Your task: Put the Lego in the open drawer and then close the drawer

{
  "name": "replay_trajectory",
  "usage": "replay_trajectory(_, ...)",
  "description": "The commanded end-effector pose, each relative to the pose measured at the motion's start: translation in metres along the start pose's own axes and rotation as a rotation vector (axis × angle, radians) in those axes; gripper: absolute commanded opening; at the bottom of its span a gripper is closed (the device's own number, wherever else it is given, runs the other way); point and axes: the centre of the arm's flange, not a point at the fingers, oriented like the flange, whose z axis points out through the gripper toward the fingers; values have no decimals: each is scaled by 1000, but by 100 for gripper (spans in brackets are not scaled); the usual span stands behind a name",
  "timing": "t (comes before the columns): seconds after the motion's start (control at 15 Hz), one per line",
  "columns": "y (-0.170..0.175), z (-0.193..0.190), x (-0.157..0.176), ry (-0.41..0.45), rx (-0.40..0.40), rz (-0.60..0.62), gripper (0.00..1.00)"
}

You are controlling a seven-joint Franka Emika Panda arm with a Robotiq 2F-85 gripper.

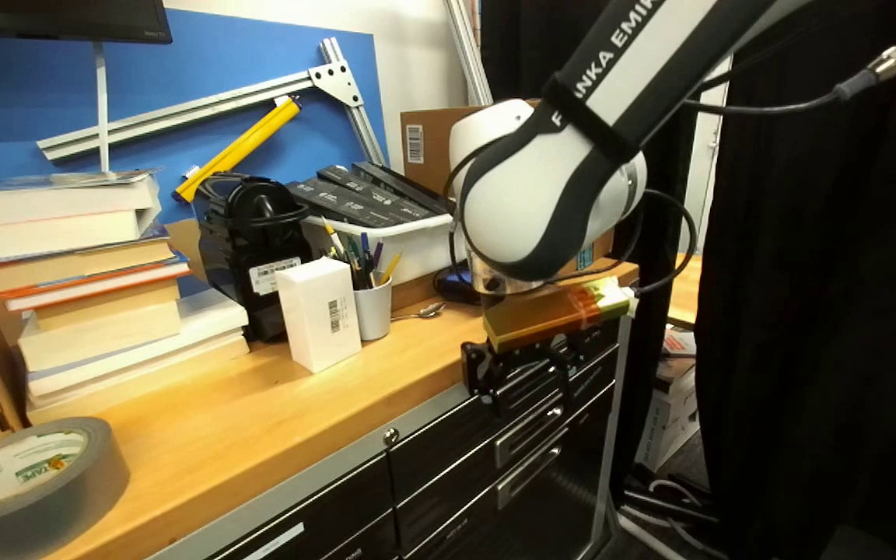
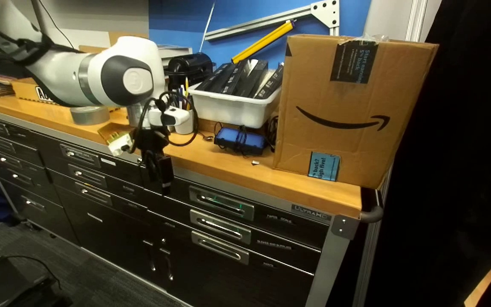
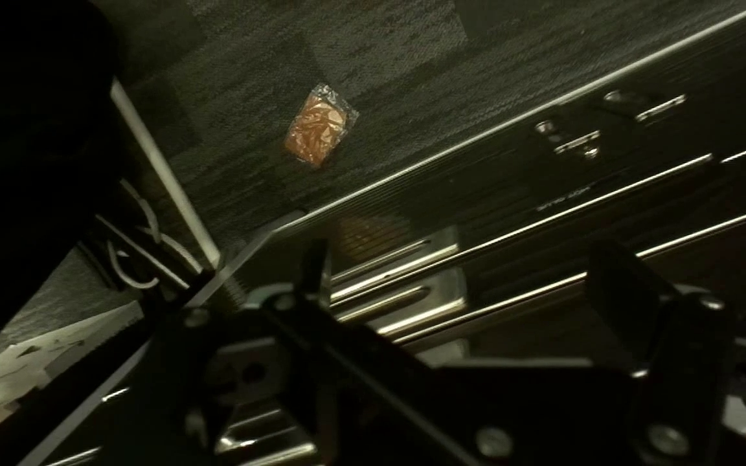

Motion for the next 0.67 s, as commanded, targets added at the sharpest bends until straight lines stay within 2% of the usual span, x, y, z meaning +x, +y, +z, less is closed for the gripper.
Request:
replay_trajectory(0.0,43,-72,3,-58,51,-182,100)
replay_trajectory(0.33,67,-140,7,-144,113,-424,100)
replay_trajectory(0.4,75,-150,9,-174,162,-450,100)
replay_trajectory(0.47,41,-117,3,-143,104,-381,100)
replay_trajectory(0.6,60,-139,4,-150,145,-420,100)
